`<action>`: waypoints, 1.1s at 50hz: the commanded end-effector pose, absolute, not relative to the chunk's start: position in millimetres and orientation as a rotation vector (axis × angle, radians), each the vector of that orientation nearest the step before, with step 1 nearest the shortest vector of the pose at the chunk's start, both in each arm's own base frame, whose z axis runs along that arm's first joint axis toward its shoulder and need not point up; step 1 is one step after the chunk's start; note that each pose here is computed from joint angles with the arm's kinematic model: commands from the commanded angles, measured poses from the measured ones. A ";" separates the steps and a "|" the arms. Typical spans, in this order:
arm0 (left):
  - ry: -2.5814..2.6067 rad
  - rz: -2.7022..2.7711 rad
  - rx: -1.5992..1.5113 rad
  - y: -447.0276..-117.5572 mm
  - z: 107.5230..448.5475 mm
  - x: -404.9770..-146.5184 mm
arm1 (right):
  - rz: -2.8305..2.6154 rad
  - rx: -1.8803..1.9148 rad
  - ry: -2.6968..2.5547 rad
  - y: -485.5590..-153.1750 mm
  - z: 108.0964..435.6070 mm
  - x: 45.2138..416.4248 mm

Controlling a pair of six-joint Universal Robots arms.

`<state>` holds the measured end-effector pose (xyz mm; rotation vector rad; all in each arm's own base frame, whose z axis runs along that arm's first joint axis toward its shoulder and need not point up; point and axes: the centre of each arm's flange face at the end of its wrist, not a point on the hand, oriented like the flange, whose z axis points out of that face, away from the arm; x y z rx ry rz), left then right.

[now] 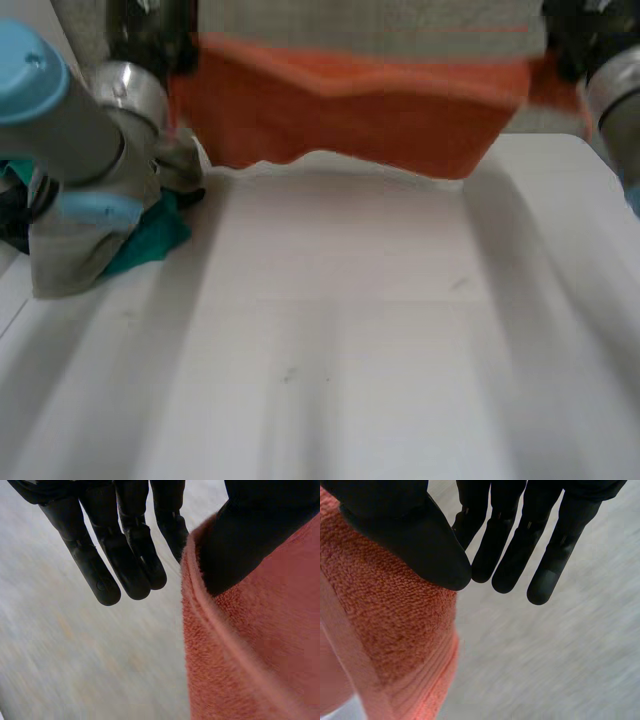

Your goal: Fold the laundry.

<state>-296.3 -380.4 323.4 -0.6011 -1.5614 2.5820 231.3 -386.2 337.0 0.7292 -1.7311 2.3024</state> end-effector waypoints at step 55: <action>-2.072 2.126 -0.871 -320.3 196.6 -282.6 | 1.755 1.070 -2.249 -343.3 142.3 182.7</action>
